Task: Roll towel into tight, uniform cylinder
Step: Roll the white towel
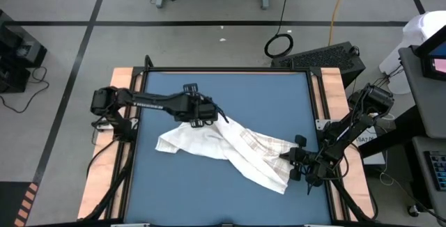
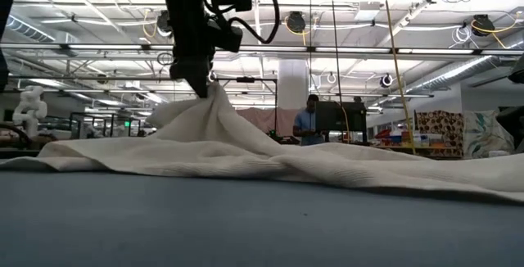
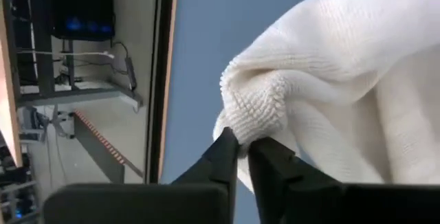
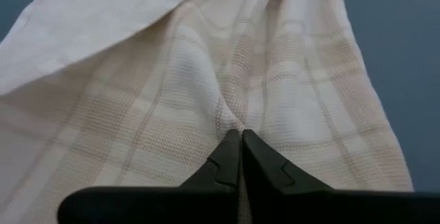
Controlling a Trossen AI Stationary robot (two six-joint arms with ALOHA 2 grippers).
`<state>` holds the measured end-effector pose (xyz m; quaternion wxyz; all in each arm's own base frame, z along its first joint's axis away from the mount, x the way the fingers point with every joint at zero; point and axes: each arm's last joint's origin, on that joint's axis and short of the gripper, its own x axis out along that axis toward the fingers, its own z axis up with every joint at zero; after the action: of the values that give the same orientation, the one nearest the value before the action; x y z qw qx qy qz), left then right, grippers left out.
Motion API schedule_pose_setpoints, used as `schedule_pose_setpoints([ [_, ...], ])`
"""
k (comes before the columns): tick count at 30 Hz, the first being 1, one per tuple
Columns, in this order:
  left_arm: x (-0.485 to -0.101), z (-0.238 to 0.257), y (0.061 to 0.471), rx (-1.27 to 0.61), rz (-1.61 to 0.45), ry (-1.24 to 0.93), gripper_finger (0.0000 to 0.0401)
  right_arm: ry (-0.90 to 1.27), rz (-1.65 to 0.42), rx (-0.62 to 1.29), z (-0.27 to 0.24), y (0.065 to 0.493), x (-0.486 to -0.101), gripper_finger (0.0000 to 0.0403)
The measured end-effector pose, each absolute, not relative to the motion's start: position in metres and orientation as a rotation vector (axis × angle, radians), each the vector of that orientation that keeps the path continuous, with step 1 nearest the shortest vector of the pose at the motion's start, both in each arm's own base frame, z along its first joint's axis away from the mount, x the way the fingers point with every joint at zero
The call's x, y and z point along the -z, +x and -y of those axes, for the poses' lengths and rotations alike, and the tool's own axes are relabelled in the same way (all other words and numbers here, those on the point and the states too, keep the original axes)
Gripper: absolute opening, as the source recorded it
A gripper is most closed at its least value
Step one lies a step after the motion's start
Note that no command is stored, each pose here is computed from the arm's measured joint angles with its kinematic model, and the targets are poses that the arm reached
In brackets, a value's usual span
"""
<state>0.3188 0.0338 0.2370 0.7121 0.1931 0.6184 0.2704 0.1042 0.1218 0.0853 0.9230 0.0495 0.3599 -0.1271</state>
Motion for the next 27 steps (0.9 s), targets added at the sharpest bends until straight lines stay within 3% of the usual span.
schedule_pose_setpoints([
  [6,-0.235,-0.035,0.312,-0.603,-1.436,0.429,0.0128,0.122,-0.738,0.264,-0.122,0.104,-0.085,0.0006],
  [10,-0.238,-0.050,0.292,-0.758,-1.483,0.394,0.0192,0.122,-0.741,0.262,-0.122,0.104,-0.085,0.0006],
  [12,-0.239,-0.054,0.278,-0.807,-1.500,0.320,0.0216,0.118,-0.741,0.260,-0.122,0.104,-0.085,0.0006],
  [14,-0.237,-0.047,0.265,-0.740,-1.527,0.174,0.0230,0.115,-0.742,0.259,-0.122,0.104,-0.085,0.0006],
  [18,-0.224,-0.022,0.246,-0.559,-1.407,-0.017,0.0234,0.105,-0.743,0.255,-0.122,0.104,-0.085,0.0006],
  [27,-0.160,0.015,0.219,-0.541,-1.122,-0.207,0.0199,0.116,-0.734,0.255,-0.123,0.105,-0.086,0.0006],
])
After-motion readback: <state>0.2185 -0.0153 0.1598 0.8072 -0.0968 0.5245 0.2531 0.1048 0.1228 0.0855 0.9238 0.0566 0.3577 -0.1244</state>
